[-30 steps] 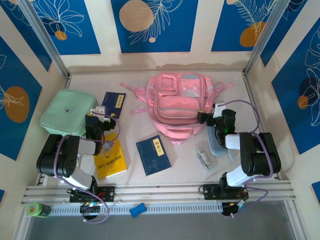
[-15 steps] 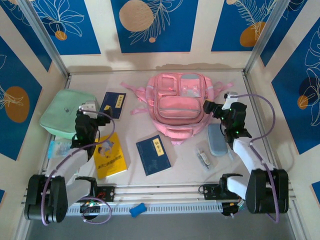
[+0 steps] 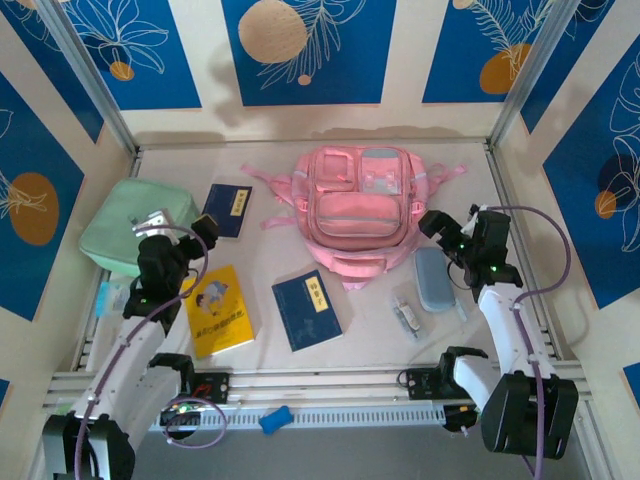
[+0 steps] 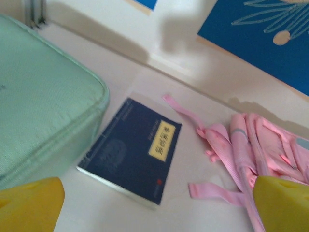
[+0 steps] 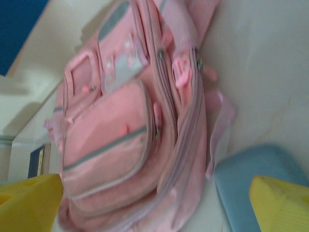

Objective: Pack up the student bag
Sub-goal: Rotate the student bag at the top-center of the table.

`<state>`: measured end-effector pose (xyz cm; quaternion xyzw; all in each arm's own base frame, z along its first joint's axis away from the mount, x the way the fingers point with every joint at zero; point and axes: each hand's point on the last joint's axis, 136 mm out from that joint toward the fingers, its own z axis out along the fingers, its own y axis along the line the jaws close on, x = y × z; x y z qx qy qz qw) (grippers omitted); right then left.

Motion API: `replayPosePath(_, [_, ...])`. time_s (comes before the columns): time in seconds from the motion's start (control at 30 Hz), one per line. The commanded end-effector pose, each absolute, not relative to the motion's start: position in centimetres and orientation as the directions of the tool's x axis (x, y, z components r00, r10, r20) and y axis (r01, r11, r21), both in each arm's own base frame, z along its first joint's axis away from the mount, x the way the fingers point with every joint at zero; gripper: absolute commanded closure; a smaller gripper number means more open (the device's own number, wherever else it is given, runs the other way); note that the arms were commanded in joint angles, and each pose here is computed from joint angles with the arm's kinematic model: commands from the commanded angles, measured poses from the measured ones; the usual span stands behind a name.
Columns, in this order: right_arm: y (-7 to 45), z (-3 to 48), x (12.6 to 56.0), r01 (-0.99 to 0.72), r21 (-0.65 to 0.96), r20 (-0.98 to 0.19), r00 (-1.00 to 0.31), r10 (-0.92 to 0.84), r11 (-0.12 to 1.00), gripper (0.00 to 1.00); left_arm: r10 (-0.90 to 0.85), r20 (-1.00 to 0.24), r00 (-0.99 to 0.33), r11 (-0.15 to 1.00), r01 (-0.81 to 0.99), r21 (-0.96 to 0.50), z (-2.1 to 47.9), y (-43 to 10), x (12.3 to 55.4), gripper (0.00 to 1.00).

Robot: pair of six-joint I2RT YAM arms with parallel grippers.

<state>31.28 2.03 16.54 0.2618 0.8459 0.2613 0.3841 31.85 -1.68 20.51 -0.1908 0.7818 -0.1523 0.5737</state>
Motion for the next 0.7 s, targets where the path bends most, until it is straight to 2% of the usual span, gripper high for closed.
replayPosePath(0.0, [5.3, 15.5, 29.1, 0.267, 0.695, -0.342, -0.694, 0.633, 0.668, 0.01, -0.559, -0.741, -0.372, 0.809, -0.045, -0.586, 21.0, -4.7, 31.5, 0.0])
replayPosePath(0.1, [7.5, 14.4, 28.5, 0.262, 0.7, -0.28, -0.755, 0.593, 0.664, 0.01, -0.553, -0.689, -0.468, 0.771, 0.027, -0.637, 20.7, -7.8, 31.5, 0.01])
replayPosePath(0.27, [9.9, 12.5, 28.6, 0.27, 0.666, -0.227, -0.815, 0.533, 0.696, 0.01, -0.468, -0.667, -0.579, 0.774, 0.096, -0.626, 19.9, -12.6, 30.6, 0.0])
replayPosePath(0.47, [11.7, 11.7, 30.6, 0.236, 0.621, -0.266, -0.834, 0.484, 0.747, 0.01, -0.321, -0.674, -0.666, 0.781, 0.216, -0.586, 19.0, -18.7, 29.4, 0.01])
replayPosePath(0.67, [13.0, 10.3, 33.3, 0.245, 0.599, -0.241, -0.853, 0.463, 0.763, 0.0, -0.245, -0.676, -0.695, 0.779, 0.274, -0.564, 17.7, -22.7, 28.8, 0.0])
